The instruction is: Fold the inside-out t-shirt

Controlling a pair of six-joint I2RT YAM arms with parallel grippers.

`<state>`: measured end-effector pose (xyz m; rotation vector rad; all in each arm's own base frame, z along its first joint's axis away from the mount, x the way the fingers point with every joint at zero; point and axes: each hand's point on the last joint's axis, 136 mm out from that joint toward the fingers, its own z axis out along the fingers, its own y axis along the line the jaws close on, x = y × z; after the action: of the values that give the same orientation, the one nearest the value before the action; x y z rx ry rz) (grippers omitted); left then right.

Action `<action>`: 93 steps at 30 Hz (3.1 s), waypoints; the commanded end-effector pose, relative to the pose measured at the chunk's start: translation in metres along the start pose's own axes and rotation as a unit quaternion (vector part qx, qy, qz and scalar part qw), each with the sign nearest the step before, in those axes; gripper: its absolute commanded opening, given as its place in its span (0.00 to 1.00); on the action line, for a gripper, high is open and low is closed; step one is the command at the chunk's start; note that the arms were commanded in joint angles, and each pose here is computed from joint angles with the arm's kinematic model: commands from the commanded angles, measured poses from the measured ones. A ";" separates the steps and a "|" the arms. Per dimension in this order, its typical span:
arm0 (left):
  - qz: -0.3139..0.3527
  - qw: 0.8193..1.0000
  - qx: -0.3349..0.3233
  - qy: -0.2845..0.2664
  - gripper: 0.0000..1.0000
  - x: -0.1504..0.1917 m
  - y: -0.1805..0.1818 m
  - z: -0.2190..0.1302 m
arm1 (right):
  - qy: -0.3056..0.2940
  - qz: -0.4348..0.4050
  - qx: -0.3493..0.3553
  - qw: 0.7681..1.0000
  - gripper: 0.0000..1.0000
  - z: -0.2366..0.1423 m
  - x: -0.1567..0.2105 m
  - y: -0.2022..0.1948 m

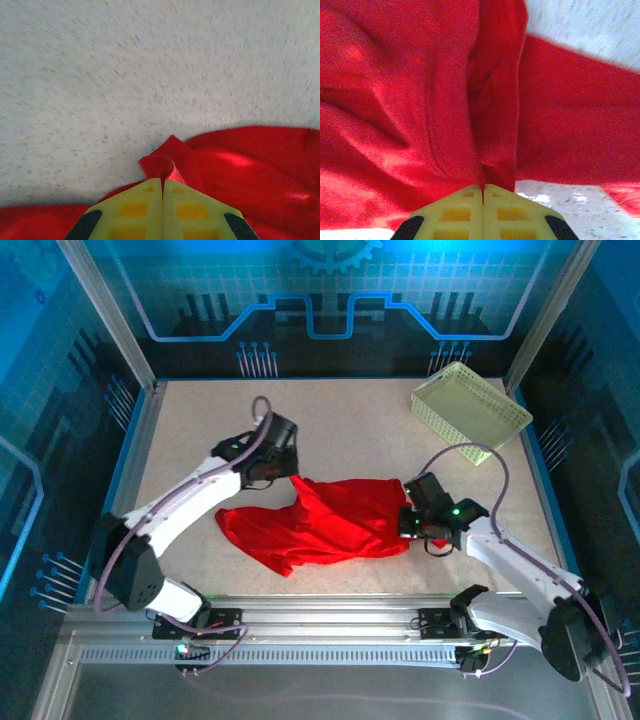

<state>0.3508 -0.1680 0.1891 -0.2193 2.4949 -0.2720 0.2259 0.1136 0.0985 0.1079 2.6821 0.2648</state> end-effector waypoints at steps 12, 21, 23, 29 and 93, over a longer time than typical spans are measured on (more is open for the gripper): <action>-0.108 0.958 0.086 -0.249 0.00 -0.085 0.058 -0.169 | -0.265 -0.055 -0.109 0.956 0.00 -0.187 -0.120 0.045; -0.152 0.986 -0.031 -0.065 0.00 0.046 0.131 -0.047 | -0.065 -0.045 -0.094 0.992 0.00 -0.053 -0.040 0.051; -0.168 0.985 -0.038 -0.019 0.00 0.088 0.145 -0.028 | 0.004 -0.047 -0.079 0.996 0.00 -0.021 0.005 0.046; -0.255 0.961 -0.046 0.096 0.00 0.197 0.167 0.002 | 0.137 -0.045 0.018 0.989 0.00 0.025 0.096 0.020; -0.050 0.955 -0.220 0.193 0.38 0.122 0.168 0.054 | 0.027 -0.057 0.045 0.997 0.62 0.011 0.005 0.020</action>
<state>0.2730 -0.0525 0.0241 -0.5197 2.9370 0.1067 0.2285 0.1389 0.0937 -0.0600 2.7335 0.1038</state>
